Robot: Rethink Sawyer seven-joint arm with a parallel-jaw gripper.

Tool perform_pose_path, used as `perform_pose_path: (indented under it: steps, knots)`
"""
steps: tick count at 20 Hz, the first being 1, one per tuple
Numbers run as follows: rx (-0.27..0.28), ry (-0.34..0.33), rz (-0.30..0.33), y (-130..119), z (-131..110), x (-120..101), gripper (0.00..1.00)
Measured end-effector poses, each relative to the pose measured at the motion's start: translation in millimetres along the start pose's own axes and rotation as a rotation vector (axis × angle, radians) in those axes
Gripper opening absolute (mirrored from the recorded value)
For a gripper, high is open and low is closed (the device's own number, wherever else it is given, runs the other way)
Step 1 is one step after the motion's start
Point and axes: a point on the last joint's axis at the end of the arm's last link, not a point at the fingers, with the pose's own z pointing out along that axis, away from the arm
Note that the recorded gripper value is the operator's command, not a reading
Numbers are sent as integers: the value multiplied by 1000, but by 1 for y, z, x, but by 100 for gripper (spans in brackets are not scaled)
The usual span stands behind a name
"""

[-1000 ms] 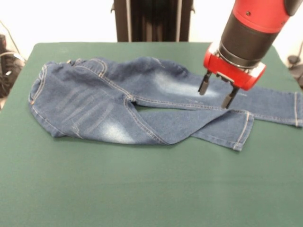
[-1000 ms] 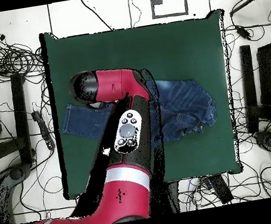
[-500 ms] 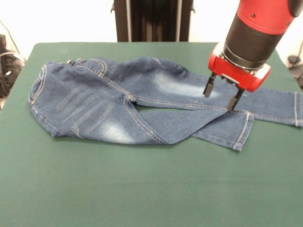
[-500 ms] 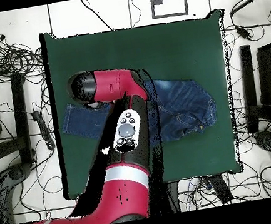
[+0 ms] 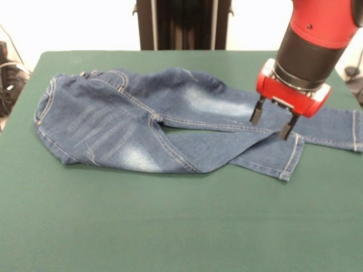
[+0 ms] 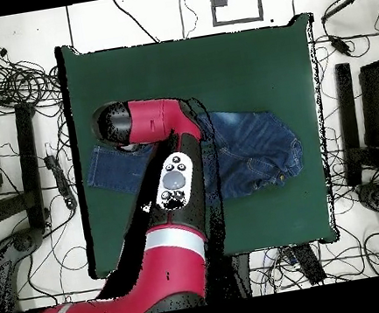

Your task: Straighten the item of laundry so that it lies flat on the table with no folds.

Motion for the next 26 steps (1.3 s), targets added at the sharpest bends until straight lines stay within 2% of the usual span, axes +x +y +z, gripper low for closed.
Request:
perform_pose_path:
  steps: [4,8,17,26]
  knots:
    - [3,-8,-9,2,16,5,100]
    - [26,10,-22,1,38,16,100]
    - [68,53,-27,-9,73,32,100]
    - [77,60,-26,-14,73,37,100]
